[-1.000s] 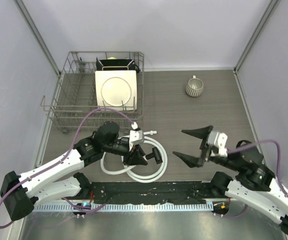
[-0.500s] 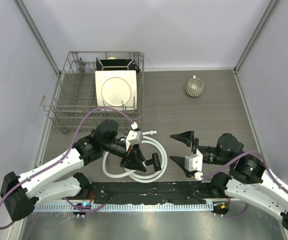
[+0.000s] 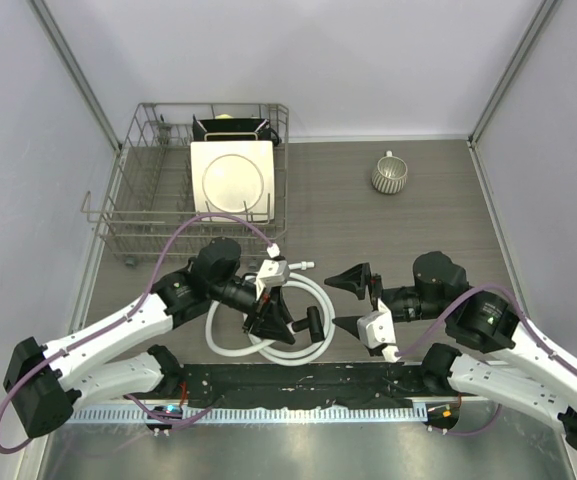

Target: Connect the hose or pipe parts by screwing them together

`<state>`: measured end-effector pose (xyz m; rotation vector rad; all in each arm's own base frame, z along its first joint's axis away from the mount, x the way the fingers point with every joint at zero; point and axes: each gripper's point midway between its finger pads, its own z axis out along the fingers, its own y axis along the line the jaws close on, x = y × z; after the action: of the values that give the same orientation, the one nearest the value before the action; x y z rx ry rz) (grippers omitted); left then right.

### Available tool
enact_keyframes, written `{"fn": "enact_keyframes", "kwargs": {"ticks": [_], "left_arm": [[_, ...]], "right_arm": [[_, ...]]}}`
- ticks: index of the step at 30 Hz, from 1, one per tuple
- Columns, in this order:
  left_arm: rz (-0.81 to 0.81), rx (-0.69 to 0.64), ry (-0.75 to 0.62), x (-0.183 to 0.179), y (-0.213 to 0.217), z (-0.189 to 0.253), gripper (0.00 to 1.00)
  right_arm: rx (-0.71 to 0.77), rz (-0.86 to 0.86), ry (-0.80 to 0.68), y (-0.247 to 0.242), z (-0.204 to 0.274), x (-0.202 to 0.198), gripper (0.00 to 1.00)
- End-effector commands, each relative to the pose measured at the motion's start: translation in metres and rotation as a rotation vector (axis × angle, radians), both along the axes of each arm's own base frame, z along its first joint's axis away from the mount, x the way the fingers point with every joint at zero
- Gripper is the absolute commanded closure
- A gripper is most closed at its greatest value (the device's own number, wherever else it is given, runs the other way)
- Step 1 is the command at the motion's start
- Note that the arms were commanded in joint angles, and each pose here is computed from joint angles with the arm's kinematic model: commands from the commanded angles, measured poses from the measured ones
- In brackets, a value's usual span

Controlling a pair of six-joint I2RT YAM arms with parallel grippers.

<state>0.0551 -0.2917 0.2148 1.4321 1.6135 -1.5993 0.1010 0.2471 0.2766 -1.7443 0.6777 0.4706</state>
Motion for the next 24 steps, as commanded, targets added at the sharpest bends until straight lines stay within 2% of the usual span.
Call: {"fn": "enact_keyframes", "kwargs": {"ticks": [1,12,17,18,20,21,24], "left_arm": [[-0.038,-0.118,-0.074,0.004,-0.006,0.033,1.0],[-0.039,-0.119,-0.05,0.009,-0.009,0.03,1.0],[-0.03,-0.118,-0.047,0.012,-0.009,0.029,1.0],[-0.031,-0.117,-0.046,0.012,-0.009,0.029,1.0],[-0.017,-0.117,-0.052,0.015,-0.009,0.03,1.0],[-0.003,-0.108,-0.059,0.017,-0.009,0.027,1.0],[0.046,-0.078,-0.082,0.026,-0.009,0.022,1.0]], "right_arm": [[0.033,0.08,-0.02,0.005,0.016,-0.013,0.17],[0.048,0.146,0.017,0.026,0.013,-0.02,0.2],[0.043,0.174,0.051,0.035,0.008,-0.026,0.28],[0.054,0.174,0.054,0.037,0.01,-0.026,0.41],[0.056,0.177,0.098,0.038,0.007,-0.029,0.59],[0.077,0.176,0.104,0.039,0.012,-0.029,0.71],[0.132,0.116,0.241,0.042,0.018,-0.028,0.85]]}}
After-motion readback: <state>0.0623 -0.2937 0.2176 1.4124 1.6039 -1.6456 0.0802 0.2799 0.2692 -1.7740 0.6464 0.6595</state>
